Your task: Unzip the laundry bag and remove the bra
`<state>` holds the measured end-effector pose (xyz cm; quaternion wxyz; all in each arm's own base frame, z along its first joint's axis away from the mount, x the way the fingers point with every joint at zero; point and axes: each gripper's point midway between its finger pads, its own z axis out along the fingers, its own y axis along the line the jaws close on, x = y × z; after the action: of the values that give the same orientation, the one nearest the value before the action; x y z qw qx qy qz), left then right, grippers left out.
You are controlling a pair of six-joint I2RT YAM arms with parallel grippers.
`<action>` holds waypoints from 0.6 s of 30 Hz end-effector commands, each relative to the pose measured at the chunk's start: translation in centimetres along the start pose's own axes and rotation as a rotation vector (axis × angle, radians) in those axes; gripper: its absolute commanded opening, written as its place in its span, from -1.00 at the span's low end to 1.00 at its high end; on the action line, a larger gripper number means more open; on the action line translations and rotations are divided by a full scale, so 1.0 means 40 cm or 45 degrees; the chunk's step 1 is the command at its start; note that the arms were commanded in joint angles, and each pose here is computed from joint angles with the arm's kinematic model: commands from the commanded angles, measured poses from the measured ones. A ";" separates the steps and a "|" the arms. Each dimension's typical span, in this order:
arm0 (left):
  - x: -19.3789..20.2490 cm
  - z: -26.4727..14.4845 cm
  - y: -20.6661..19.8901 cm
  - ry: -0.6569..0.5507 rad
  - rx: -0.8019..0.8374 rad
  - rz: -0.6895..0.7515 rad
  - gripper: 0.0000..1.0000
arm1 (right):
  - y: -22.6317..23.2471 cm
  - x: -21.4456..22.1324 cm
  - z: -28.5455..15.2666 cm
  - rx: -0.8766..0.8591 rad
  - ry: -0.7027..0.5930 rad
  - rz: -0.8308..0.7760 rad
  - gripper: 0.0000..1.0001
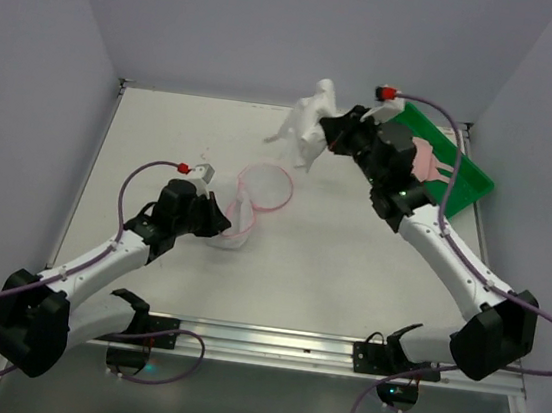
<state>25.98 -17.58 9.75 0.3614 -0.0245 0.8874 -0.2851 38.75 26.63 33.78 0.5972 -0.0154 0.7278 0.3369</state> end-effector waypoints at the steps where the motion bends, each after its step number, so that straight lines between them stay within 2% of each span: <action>1: -0.032 0.002 -0.001 -0.034 -0.015 0.035 -1.00 | -0.107 -0.194 -0.073 0.165 -0.200 -0.063 -1.00; 5: -0.020 0.007 0.004 -0.012 -0.020 0.032 -1.00 | -0.314 -0.286 -0.129 0.484 -0.286 -0.089 -1.00; 8: -0.021 0.005 0.006 -0.015 -0.024 0.028 -1.00 | -0.460 -0.314 -0.176 0.694 -0.313 -0.062 -1.00; 13: -0.018 0.006 0.010 -0.008 -0.036 0.028 -1.00 | -0.645 -0.294 -0.212 0.913 -0.288 0.070 -1.00; 18: -0.014 0.010 0.011 0.003 -0.039 0.024 -1.00 | -0.832 -0.226 -0.238 1.130 -0.234 0.167 -1.00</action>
<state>25.74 -17.32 8.68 0.3458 -0.0284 0.8971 -0.2734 46.82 -5.38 27.78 0.5967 0.2790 0.7510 0.0465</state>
